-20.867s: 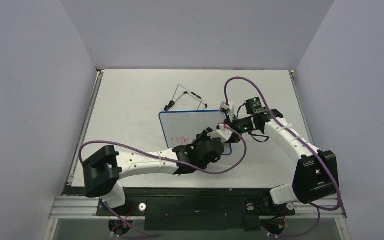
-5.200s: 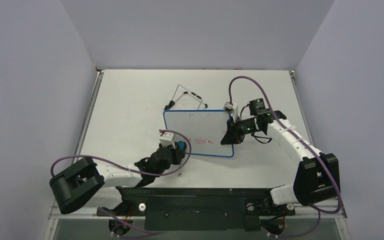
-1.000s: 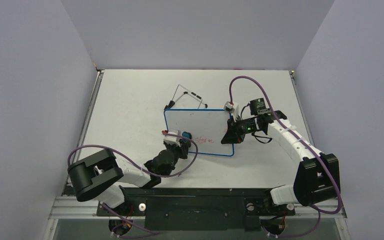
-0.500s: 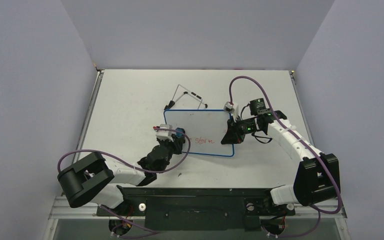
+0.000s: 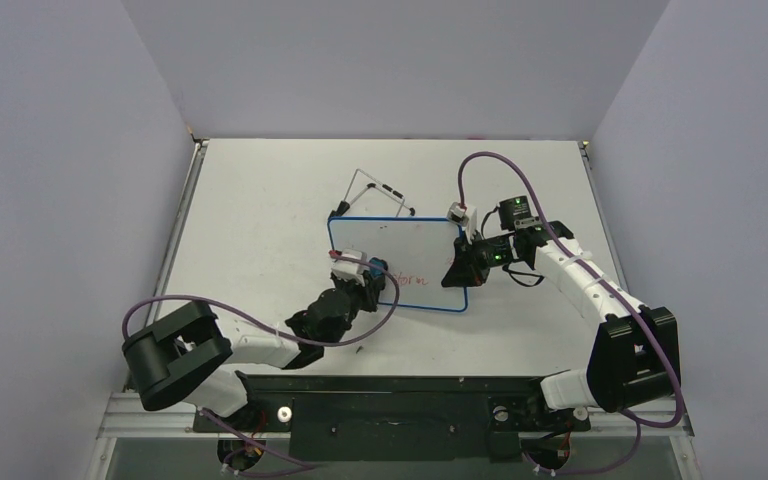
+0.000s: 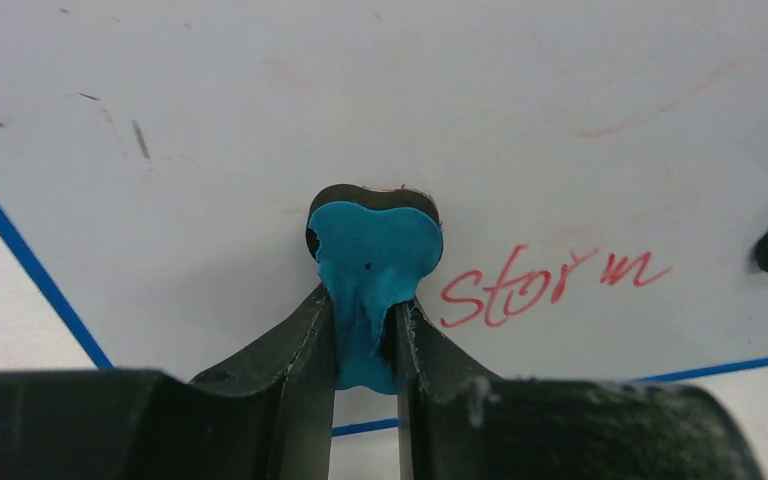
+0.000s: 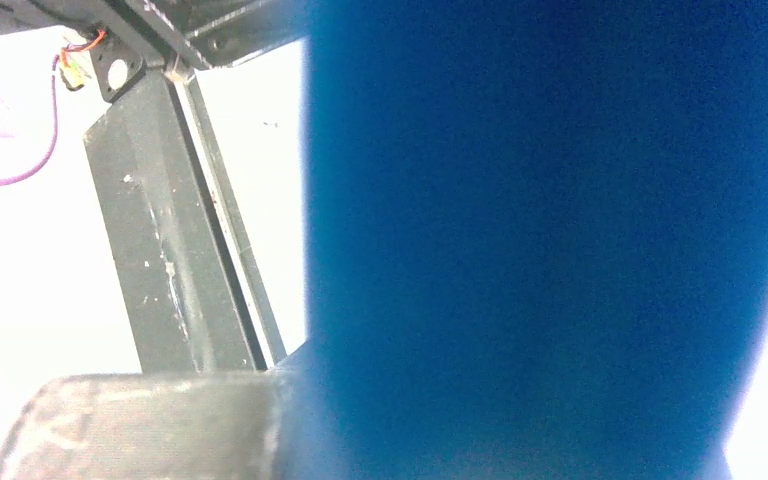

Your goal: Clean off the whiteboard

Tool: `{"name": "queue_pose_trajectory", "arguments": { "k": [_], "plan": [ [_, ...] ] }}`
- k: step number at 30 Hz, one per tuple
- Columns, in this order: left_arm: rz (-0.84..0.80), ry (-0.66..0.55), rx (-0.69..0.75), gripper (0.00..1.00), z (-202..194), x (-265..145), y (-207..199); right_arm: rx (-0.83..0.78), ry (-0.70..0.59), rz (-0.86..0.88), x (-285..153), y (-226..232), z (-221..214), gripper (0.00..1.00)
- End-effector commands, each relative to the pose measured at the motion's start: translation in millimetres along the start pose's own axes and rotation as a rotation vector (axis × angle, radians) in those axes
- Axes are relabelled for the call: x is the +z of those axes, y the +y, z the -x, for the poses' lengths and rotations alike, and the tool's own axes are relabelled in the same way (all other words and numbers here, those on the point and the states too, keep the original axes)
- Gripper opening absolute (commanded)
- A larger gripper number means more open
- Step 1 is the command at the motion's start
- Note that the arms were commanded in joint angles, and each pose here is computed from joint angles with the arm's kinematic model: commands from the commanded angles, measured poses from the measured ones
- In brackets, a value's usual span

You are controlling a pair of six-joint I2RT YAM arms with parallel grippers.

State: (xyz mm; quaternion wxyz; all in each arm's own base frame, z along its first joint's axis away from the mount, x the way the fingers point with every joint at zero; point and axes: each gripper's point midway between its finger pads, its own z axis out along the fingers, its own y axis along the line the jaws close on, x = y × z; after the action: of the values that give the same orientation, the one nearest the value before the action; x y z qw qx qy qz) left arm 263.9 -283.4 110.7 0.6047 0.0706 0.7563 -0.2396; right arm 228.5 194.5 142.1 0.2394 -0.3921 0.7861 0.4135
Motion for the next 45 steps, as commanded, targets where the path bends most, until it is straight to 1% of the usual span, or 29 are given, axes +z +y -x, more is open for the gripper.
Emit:
{"name": "queue_pose_trajectory", "arguments": {
  "k": [1,5,8,12,14,18,21,25,28,30,34,37,38,39,42,45],
  "plan": [
    [0.037,-0.095,-0.039,0.00,38.4,13.7,18.0,-0.018,0.020,0.008,-2.3,8.3,-4.9,0.00],
    [0.060,-0.089,-0.047,0.00,31.2,7.9,30.0,-0.019,0.018,0.007,-2.9,8.4,-4.3,0.00],
    [0.044,-0.079,-0.052,0.00,24.9,3.2,23.2,-0.018,0.019,0.008,-2.7,8.5,-4.6,0.00],
    [-0.020,-0.049,-0.023,0.00,10.1,-2.8,-11.5,-0.020,0.018,0.009,-2.6,8.4,-3.9,0.00],
    [-0.047,-0.050,-0.023,0.00,9.9,-1.4,-26.6,-0.020,0.019,0.009,-2.8,8.8,-4.2,0.00],
    [-0.054,-0.072,-0.001,0.00,20.9,1.7,-35.4,-0.022,0.017,0.008,-3.3,9.1,-4.2,0.00],
    [-0.024,-0.088,0.008,0.00,35.4,1.3,-25.4,-0.022,0.015,0.008,-3.7,9.4,-3.7,0.00],
    [0.047,-0.098,-0.029,0.00,43.8,3.1,13.0,-0.021,0.016,0.010,-3.5,9.7,-3.9,0.00],
    [0.073,-0.076,-0.036,0.00,33.1,-0.6,28.6,-0.024,0.015,0.009,-3.8,9.8,-3.8,0.00],
    [0.070,-0.055,-0.042,0.00,23.5,-1.8,29.0,-0.024,0.017,0.011,-3.1,9.8,-3.7,0.00],
    [0.055,-0.033,-0.031,0.00,6.8,-3.7,11.3,-0.021,0.020,0.009,-2.7,8.9,-4.8,0.00],
    [0.024,-0.028,-0.011,0.00,2.7,-4.1,-18.2,-0.019,0.021,0.008,-2.6,8.2,-4.9,0.00],
    [0.012,-0.014,0.005,0.00,-4.0,-5.4,-25.4,-0.018,0.021,0.008,-2.6,8.2,-5.2,0.00],
    [0.012,-0.023,0.011,0.00,-0.8,-3.9,-29.8,-0.019,0.021,0.008,-2.8,8.3,-5.1,0.00],
    [0.011,-0.031,0.028,0.00,3.6,-3.0,-33.8,-0.019,0.021,0.008,-2.8,8.3,-5.1,0.00],
    [0.023,-0.048,0.022,0.00,15.8,-2.5,-23.1,-0.020,0.021,0.010,-2.4,8.9,-5.1,0.00]
  ]
}}
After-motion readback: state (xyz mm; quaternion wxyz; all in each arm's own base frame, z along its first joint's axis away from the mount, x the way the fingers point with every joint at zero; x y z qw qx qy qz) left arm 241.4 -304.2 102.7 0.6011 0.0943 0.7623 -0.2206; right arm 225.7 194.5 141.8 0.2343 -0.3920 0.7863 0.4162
